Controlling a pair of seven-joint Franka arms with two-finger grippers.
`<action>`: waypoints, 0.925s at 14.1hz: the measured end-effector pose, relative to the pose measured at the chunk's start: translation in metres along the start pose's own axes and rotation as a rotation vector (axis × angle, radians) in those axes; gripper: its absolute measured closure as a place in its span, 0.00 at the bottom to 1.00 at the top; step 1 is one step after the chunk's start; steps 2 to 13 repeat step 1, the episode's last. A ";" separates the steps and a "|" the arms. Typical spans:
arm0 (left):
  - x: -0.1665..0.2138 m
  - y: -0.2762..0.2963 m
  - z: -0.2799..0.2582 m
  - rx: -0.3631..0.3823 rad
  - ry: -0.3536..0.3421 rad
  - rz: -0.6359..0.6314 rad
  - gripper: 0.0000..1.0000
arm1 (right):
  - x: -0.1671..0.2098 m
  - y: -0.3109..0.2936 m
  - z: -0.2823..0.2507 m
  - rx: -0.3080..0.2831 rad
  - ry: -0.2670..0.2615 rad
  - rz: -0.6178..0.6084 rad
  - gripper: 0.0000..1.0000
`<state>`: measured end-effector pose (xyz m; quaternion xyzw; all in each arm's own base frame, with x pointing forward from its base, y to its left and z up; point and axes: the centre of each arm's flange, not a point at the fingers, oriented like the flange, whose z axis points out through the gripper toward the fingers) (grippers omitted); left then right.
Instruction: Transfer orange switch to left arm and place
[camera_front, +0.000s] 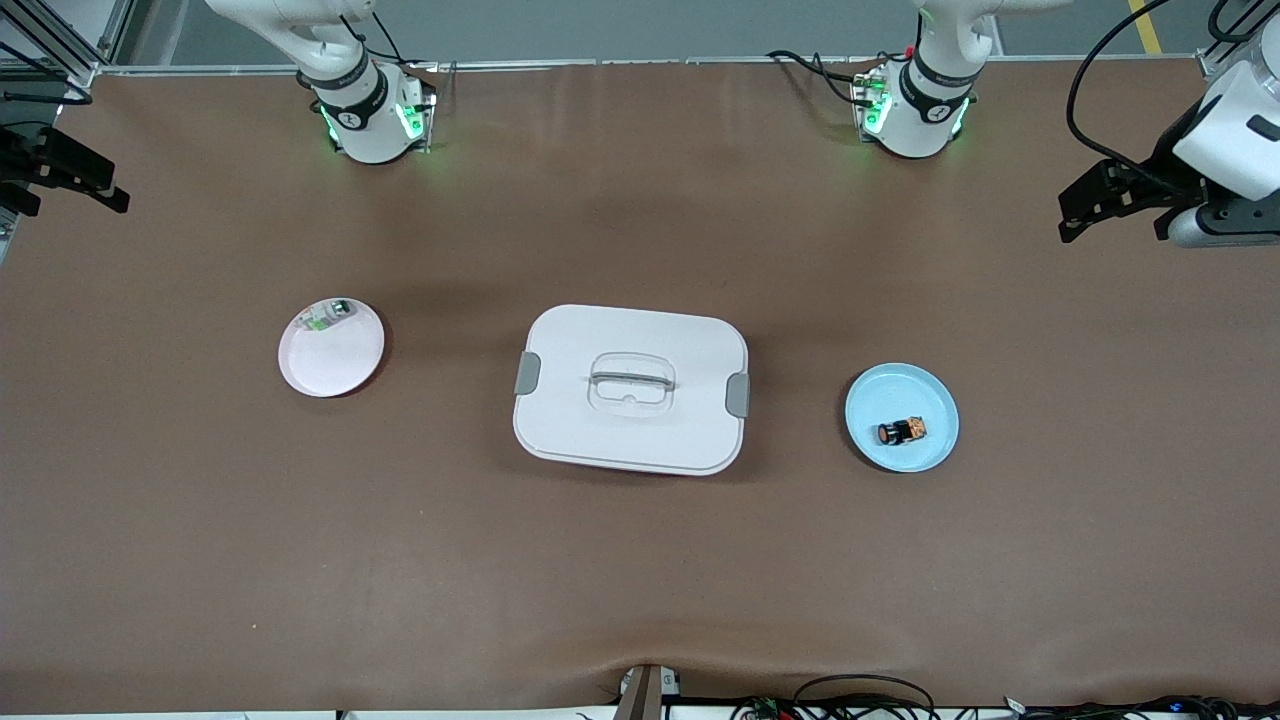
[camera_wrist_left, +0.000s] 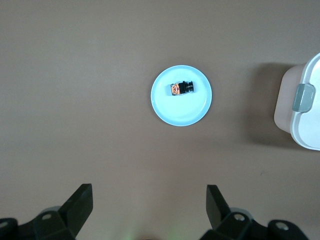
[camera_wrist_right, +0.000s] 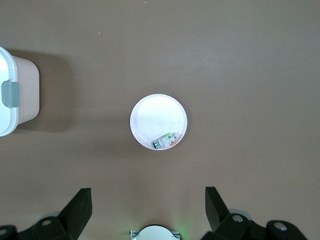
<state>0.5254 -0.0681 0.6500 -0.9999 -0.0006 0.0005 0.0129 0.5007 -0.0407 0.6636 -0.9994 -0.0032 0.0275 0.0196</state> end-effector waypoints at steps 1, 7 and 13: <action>0.000 0.000 0.000 0.000 0.000 -0.001 0.00 | 0.000 0.001 -0.002 0.000 0.004 0.001 0.00; 0.000 0.000 0.000 0.000 0.000 -0.001 0.00 | 0.000 0.001 -0.002 0.000 0.004 0.001 0.00; 0.000 0.000 0.000 0.000 0.000 -0.001 0.00 | 0.000 0.001 -0.002 0.000 0.004 0.001 0.00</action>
